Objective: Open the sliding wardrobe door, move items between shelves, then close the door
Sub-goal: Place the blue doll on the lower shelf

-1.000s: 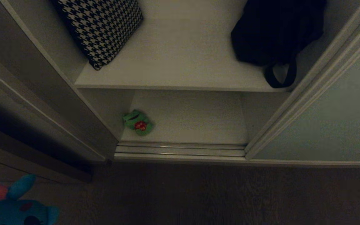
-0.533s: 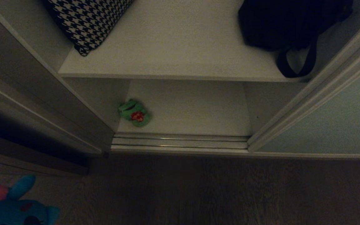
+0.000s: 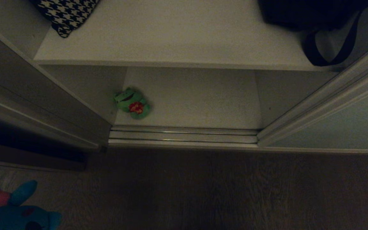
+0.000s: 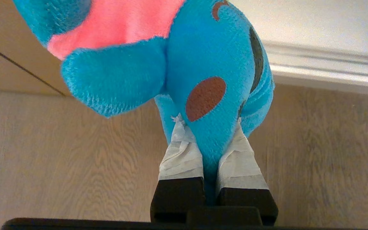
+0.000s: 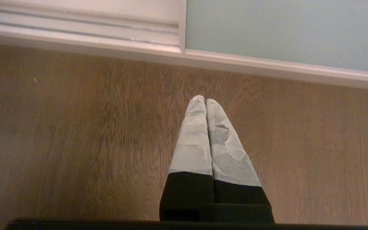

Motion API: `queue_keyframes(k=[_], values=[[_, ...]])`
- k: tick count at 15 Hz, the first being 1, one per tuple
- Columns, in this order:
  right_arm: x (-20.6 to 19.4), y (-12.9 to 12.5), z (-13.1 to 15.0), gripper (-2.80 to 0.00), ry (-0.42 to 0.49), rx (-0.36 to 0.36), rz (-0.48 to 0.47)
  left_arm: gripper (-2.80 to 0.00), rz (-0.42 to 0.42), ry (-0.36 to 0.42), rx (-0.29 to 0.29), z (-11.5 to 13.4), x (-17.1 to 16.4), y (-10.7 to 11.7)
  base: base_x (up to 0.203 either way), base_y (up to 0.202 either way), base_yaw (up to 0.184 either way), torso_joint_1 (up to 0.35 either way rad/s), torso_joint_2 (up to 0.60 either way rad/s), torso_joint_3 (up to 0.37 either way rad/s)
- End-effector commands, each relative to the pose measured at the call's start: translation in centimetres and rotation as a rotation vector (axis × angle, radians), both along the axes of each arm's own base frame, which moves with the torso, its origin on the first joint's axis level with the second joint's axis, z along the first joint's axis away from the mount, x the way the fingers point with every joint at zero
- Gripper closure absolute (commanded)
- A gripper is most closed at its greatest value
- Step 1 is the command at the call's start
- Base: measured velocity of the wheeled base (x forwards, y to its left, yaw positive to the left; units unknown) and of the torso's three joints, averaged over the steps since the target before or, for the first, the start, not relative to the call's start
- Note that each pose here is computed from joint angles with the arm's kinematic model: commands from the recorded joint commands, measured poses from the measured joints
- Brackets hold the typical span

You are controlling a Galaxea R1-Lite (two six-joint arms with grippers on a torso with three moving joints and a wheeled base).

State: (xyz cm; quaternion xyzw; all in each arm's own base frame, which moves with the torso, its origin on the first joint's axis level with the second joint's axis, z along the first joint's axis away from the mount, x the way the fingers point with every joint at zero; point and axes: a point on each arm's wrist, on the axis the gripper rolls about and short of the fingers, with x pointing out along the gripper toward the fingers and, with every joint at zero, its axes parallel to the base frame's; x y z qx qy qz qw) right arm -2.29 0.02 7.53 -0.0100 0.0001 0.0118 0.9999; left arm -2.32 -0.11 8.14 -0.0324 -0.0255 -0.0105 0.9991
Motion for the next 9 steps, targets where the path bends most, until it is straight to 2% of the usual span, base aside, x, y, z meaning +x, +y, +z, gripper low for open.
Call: queue_keyframes(k=[1,4,7,9], values=[[0.0,0.0,0.0,0.0,0.0,-0.001,0.001,0.0,0.002,0.001,-0.003,0.05,-0.01,0.0,0.0,0.0,0.0,0.005,0.0,-0.199],[0.0,0.0,0.0,0.0,0.0,-0.001,0.001,0.0,0.005,-0.006,-0.014,0.07,0.01,0.01,0.0,0.0,0.0,0.005,0.0,-0.172],[0.0,0.0,0.0,0.0,0.0,0.0,0.001,0.0,0.012,-0.001,-0.001,0.01,0.04,0.02,0.0,0.0,0.0,0.002,0.0,-0.034],[0.0,0.0,0.0,0.0,0.0,-0.001,0.001,0.0,0.06,-0.01,0.005,0.14,0.0,0.13,0.0,0.0,0.0,0.0,0.0,0.0]])
